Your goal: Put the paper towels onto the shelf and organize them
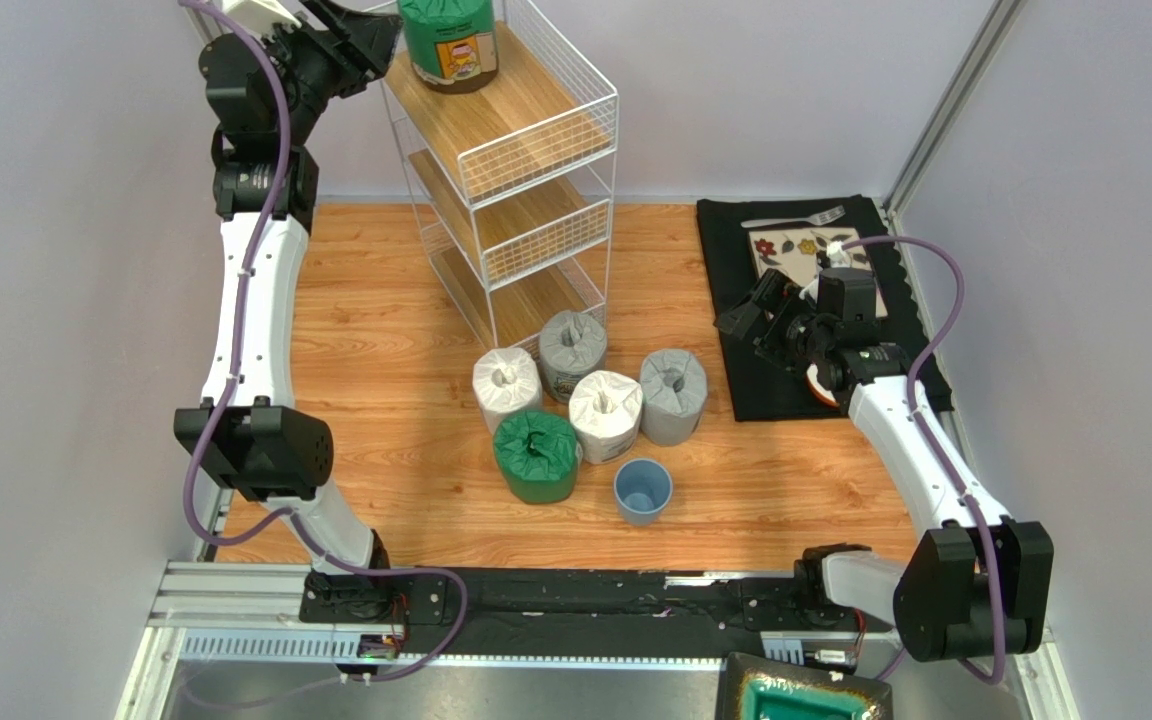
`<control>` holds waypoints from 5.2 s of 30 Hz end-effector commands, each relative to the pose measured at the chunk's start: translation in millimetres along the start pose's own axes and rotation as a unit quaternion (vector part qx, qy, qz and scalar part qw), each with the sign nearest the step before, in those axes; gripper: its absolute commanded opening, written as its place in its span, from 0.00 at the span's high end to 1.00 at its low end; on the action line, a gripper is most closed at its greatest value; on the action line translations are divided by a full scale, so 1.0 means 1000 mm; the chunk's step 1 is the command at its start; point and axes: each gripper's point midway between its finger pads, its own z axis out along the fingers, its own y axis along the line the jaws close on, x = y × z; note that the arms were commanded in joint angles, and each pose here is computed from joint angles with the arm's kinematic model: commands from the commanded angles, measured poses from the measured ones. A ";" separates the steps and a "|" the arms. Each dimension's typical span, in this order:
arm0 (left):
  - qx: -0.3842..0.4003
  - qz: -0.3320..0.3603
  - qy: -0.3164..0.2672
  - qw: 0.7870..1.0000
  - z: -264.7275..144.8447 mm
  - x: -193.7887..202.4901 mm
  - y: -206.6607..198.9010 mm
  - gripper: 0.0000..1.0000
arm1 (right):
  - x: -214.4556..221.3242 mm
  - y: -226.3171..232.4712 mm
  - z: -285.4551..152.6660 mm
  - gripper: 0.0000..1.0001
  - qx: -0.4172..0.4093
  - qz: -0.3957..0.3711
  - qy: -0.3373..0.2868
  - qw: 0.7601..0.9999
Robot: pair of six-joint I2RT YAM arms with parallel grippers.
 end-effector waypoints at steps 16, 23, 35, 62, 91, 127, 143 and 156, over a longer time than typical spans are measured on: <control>-0.022 0.038 0.013 0.999 -0.099 0.011 -0.023 0.31 | -0.002 0.004 0.005 0.08 -0.010 -0.003 -0.001 1.000; -0.108 0.041 0.048 0.992 -0.174 0.069 0.012 0.28 | -0.004 0.006 0.013 0.08 -0.014 -0.003 0.009 1.000; -0.142 0.009 0.214 0.966 -0.292 0.208 0.042 0.27 | -0.007 0.010 0.009 0.08 -0.019 -0.005 0.002 1.000; -0.017 -0.099 0.433 0.896 -0.367 0.371 0.006 0.18 | 0.002 0.006 0.010 0.08 -0.018 0.016 0.008 1.000; -0.024 -0.060 0.470 0.880 -0.350 0.409 0.002 0.05 | 0.005 0.002 0.007 0.08 -0.011 0.012 0.007 1.000; -0.068 -0.044 0.438 0.895 -0.328 0.410 0.007 0.05 | 0.004 0.001 0.007 0.08 -0.005 0.006 0.011 1.000; -0.069 -0.005 0.463 0.884 -0.332 0.421 0.006 0.27 | 0.010 -0.005 0.012 0.08 0.000 0.010 0.019 1.000; -0.059 0.024 0.481 0.875 -0.332 0.419 -0.004 0.50 | 0.011 -0.007 0.013 0.08 0.003 0.011 0.021 1.000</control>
